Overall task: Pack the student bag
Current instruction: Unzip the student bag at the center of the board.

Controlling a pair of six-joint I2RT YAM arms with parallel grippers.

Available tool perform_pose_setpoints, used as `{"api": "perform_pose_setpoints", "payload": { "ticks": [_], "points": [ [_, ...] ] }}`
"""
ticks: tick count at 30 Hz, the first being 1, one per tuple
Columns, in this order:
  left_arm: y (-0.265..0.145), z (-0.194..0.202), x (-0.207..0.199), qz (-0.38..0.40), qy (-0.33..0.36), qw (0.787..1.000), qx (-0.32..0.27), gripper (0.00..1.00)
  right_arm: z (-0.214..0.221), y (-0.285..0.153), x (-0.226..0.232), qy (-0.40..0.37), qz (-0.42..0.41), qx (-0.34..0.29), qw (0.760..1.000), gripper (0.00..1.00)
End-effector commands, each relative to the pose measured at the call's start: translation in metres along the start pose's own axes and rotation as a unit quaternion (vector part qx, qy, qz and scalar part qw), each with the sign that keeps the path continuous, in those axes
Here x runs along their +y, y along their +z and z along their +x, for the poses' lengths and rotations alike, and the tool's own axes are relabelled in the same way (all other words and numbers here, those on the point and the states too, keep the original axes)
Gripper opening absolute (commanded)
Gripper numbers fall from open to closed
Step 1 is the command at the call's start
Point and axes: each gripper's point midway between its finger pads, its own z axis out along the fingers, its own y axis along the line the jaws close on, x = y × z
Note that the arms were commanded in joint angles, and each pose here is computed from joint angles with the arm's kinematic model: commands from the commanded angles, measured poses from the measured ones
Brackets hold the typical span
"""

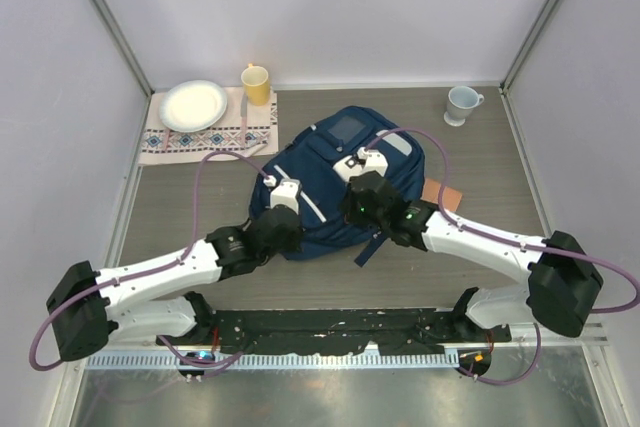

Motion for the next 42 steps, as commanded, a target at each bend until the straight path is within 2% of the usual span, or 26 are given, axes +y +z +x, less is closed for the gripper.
{"api": "perform_pose_setpoints", "payload": {
  "ticks": [1,7,11,14,15,18,19,22,24,29,32,38,42],
  "points": [
    [-0.012,0.016,-0.018,0.044,0.033,0.998,0.015,0.0,-0.049,0.002,0.023,-0.075,-0.026,-0.059,0.995,0.01],
    [-0.017,0.023,-0.068,0.117,0.045,0.992,0.014,0.0,-0.055,0.008,0.044,-0.123,-0.063,-0.048,0.989,0.01],
    [-0.016,0.029,-0.108,0.159,0.06,0.985,0.017,0.0,-0.067,0.017,0.012,-0.111,0.031,-0.064,0.991,0.01],
    [-0.011,0.03,-0.131,0.182,0.058,0.981,0.021,0.0,-0.072,0.022,-0.014,-0.075,0.064,-0.057,0.994,0.01],
    [-0.008,0.028,-0.132,0.175,0.052,0.983,0.02,0.0,-0.071,0.023,-0.016,-0.058,0.05,-0.045,0.996,0.01],
    [0.005,0.025,-0.126,0.134,0.048,0.99,0.011,0.0,-0.075,0.02,-0.028,0.008,0.026,-0.028,0.999,0.18],
    [0.007,0.024,-0.123,0.121,0.05,0.991,0.009,0.0,-0.069,0.018,-0.032,0.026,0.024,-0.022,0.999,0.33],
    [0.01,0.017,-0.115,0.095,0.056,0.994,-0.005,0.0,-0.062,0.001,-0.033,0.07,0.001,-0.018,0.997,0.59],
    [0.01,0.012,-0.115,0.097,0.053,0.994,-0.014,0.0,-0.045,-0.006,-0.027,0.093,-0.031,-0.002,0.995,0.63],
    [0.011,0.008,-0.119,0.1,0.056,0.993,-0.019,0.0,-0.022,-0.027,-0.017,0.178,-0.087,0.012,0.98,0.64],
    [0.013,0.009,-0.121,0.1,0.055,0.993,-0.019,0.0,-0.013,-0.034,-0.013,0.194,-0.112,0.011,0.975,0.64],
    [0.015,0.008,-0.124,0.103,0.057,0.993,-0.019,0.0,0.009,-0.03,-0.001,0.176,-0.124,0.033,0.976,0.58],
    [0.015,0.008,-0.126,0.107,0.055,0.993,-0.02,0.0,0.015,-0.021,0.003,0.182,-0.126,0.037,0.974,0.49]
  ]
}}
